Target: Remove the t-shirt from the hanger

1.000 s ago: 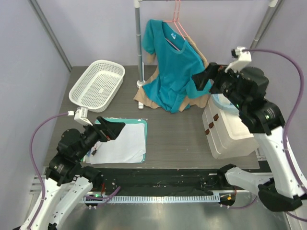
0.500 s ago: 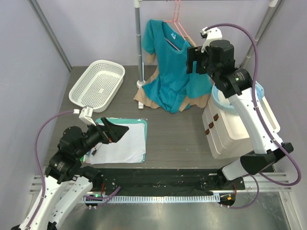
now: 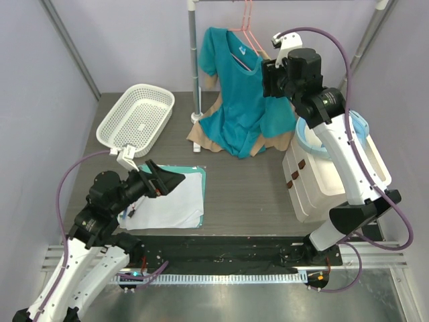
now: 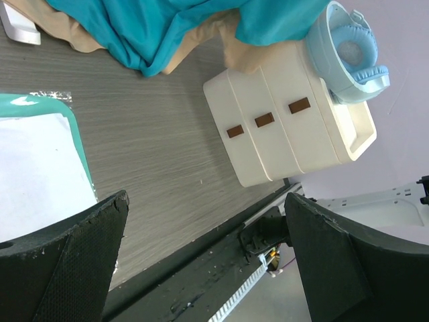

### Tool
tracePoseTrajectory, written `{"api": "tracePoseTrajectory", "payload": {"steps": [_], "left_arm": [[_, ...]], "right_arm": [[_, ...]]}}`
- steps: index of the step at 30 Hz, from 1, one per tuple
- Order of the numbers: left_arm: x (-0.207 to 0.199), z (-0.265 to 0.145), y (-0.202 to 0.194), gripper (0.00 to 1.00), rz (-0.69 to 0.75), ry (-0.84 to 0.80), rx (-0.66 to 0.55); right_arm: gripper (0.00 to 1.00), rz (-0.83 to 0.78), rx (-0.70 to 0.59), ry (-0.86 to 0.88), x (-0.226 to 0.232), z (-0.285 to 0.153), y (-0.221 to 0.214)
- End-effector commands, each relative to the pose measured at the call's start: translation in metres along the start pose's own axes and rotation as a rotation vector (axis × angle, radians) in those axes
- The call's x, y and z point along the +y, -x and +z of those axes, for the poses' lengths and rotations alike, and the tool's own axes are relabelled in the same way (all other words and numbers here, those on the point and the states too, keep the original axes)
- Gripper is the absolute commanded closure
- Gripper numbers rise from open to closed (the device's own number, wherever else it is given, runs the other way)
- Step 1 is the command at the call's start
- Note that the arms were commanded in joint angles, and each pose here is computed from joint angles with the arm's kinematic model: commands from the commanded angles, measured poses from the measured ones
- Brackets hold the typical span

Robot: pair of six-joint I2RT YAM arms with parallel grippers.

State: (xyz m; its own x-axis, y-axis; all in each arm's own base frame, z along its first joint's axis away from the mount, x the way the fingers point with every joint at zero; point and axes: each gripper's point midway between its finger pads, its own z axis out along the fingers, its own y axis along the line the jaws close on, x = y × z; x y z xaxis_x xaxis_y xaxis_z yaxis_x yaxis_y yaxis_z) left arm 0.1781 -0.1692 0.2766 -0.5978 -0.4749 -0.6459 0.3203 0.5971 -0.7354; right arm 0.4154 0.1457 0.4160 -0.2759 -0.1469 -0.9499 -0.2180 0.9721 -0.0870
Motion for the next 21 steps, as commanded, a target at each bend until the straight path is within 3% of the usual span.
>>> {"api": "tracePoseTrajectory", "payload": {"steps": [1, 8, 17, 19, 21], "left_arm": [[-0.013, 0.001, 0.004, 0.03, -0.007, -0.059, -0.011], [-0.01, -0.002, 0.002, 0.03, -0.013, -0.045, -0.008], [-0.014, -0.003, 0.004, 0.03, -0.014, -0.052, -0.006], [-0.013, -0.002, 0.003, 0.03, -0.016, -0.049, 0.001], [-0.013, -0.003, 0.002, 0.03, -0.018, -0.051, 0.003]], "right_arm": [[0.4, -0.032, -0.058, -0.012, -0.004, 0.004, 0.017], [0.46, -0.039, -0.04, 0.023, 0.004, 0.022, 0.01], [0.65, -0.037, -0.078, 0.073, 0.016, 0.037, 0.016], [0.65, -0.053, -0.101, 0.088, 0.019, 0.041, 0.02], [0.58, -0.055, -0.116, 0.096, 0.021, 0.044, 0.023]]}}
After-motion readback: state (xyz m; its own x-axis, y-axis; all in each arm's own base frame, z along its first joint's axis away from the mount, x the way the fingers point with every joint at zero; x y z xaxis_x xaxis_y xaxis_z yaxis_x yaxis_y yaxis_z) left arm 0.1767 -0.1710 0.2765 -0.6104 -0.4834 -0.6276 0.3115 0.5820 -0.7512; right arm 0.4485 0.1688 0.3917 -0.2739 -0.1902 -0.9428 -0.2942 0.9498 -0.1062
